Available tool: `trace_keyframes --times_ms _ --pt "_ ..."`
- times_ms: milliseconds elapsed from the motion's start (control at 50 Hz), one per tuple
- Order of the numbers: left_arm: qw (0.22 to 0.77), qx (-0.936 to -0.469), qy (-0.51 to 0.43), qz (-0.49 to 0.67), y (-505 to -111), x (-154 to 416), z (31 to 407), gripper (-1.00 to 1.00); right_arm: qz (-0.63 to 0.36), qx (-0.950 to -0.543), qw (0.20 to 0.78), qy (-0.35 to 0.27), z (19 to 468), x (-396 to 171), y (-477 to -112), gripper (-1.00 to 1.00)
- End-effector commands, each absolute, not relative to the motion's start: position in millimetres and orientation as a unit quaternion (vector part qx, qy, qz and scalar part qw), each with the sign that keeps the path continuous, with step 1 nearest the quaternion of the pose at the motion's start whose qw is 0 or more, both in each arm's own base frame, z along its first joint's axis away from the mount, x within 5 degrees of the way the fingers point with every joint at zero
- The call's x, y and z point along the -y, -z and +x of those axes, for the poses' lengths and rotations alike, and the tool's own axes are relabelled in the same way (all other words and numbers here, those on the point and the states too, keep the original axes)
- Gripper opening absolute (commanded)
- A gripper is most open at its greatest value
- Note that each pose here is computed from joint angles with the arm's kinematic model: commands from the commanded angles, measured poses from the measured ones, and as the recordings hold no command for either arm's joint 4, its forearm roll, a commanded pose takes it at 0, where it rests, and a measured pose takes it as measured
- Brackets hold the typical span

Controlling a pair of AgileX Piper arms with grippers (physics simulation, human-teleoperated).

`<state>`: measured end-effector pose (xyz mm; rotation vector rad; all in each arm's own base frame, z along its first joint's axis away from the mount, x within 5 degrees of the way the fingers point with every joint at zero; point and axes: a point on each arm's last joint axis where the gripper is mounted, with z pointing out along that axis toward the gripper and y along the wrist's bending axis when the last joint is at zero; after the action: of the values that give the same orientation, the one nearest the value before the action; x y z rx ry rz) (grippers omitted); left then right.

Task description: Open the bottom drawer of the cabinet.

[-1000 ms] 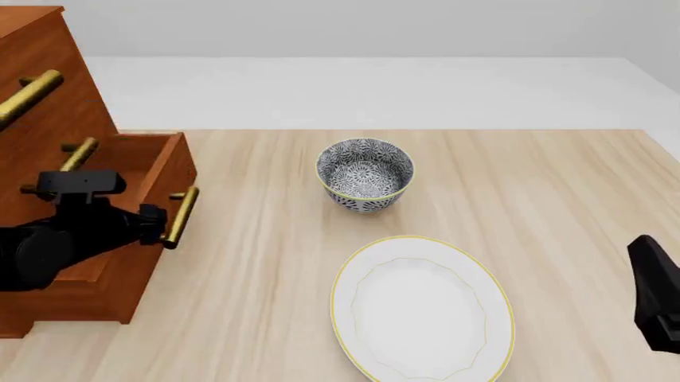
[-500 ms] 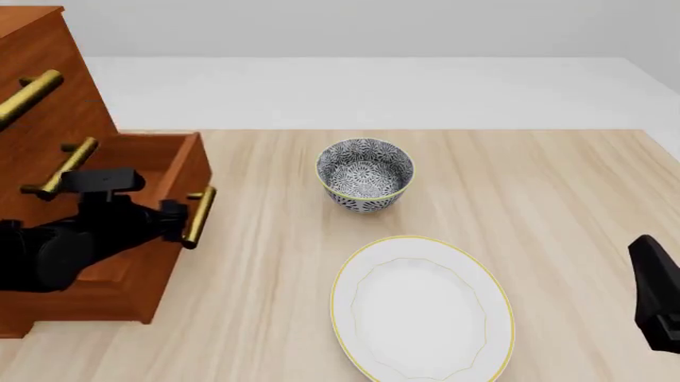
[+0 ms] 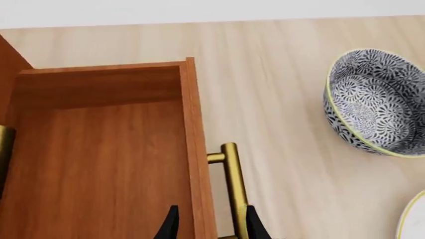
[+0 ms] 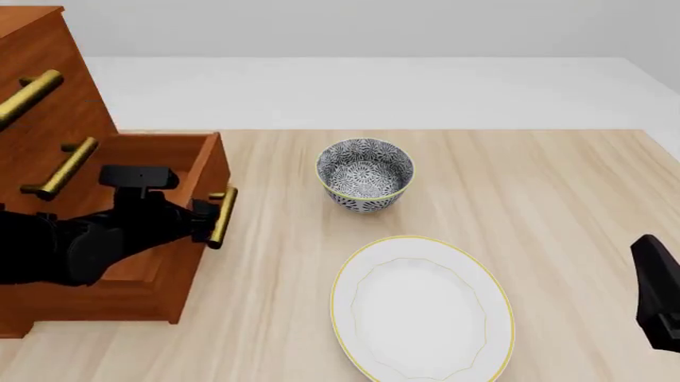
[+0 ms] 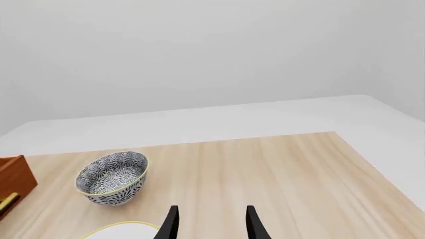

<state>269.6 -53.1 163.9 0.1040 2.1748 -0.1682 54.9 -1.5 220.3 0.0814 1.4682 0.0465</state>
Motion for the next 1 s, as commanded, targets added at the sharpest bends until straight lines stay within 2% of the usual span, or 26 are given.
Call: trace_keyframes --times_ms 20,1000 --pt "0.425 -0.901 0.069 0.059 -145.1 62.9 273.0 1.0 0.04 -0.669 0.742 -0.021 55.1 1.7 -219.4 1.0" --pt "0.423 -0.897 0.088 0.095 -148.4 88.7 275.7 1.0 0.045 -0.668 0.742 -0.015 54.5 2.5 -222.1 1.0"
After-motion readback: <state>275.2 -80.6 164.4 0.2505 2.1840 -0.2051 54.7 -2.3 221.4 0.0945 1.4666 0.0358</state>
